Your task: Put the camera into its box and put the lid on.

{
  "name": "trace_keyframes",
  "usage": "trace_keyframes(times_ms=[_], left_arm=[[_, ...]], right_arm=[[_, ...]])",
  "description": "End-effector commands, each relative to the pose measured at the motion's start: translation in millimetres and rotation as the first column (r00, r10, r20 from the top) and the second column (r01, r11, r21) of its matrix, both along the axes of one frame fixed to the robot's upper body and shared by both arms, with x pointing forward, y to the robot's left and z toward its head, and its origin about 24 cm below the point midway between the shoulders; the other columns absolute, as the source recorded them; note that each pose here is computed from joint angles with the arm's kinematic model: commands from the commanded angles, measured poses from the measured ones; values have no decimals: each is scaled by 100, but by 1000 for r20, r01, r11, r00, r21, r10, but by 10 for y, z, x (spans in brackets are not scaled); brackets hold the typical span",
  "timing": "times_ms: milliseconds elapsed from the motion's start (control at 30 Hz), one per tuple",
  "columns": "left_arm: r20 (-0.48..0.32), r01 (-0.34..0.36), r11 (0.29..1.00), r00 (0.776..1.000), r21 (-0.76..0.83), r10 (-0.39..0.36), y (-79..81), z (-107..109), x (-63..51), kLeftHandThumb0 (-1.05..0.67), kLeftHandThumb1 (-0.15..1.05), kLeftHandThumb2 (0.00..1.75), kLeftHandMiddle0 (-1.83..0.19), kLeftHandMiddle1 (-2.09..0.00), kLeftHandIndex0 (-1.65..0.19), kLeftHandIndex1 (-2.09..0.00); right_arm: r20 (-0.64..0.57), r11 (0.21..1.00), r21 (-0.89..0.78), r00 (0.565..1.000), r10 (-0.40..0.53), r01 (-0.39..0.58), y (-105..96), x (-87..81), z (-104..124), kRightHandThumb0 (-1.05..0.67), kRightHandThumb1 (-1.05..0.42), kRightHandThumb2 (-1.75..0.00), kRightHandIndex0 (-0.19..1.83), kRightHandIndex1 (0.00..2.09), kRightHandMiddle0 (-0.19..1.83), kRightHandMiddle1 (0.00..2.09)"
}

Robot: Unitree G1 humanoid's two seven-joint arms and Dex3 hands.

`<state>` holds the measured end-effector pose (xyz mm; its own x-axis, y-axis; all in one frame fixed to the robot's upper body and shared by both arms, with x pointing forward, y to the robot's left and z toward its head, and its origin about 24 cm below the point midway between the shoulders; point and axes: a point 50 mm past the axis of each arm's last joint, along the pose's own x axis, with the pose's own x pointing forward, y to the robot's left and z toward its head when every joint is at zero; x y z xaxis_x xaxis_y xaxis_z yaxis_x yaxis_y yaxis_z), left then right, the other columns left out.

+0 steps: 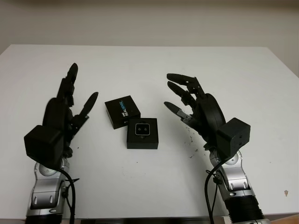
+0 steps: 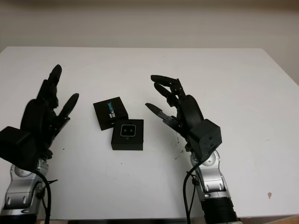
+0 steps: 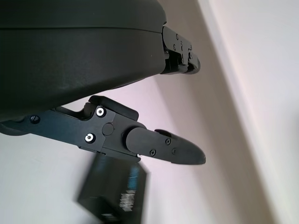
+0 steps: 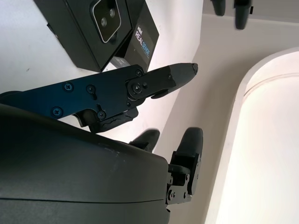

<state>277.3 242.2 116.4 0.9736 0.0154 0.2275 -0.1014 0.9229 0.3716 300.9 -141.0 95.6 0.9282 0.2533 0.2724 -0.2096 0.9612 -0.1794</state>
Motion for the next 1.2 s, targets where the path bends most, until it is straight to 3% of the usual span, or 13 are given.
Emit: trace_keyframes(times_ms=[0, 133, 267, 567, 800, 1167], left_arm=[[-41, 39, 997, 999, 68, -36, 39, 33, 56, -67, 95, 4, -19, -9, -8, -11], [-150, 109, 959, 986, 260, -71, 113, 5, 185, -80, 92, 4, -3, -3, 5, -4], [-274, 205, 866, 958, 457, -82, 90, -20, 413, -81, 89, 4, 12, -1, 13, -2], [-336, 312, 822, 928, 476, -157, -41, -95, 649, -83, 87, 5, 17, -4, 18, -2], [-344, 322, 827, 924, 461, -168, -180, -197, 738, -75, 84, 5, 19, -3, 19, -3], [-382, 368, 825, 901, 428, -204, -194, -219, 733, -72, 82, 5, 18, -4, 18, -2]], right_arm=[[15, 1000, -3, 1000, -5, 5, 7, -11, 45, -42, -99, -6, 10, 117, -7, 137], [1, 1000, -6, 1000, -11, 11, 0, -16, 33, -41, -99, -6, 9, 121, -7, 137], [-24, 1000, -8, 999, -23, 23, -30, -20, 27, -47, -101, -6, 7, 123, -7, 138], [-28, 999, 10, 998, -49, 50, -52, -14, 26, -41, -101, -6, 2, 123, -9, 138], [-20, 997, 11, 996, -82, 82, -91, 0, 49, -47, -102, -6, 3, 124, -8, 133], [-25, 995, 8, 994, -103, 103, -103, 14, 55, -48, -103, -6, 5, 125, -6, 133]])
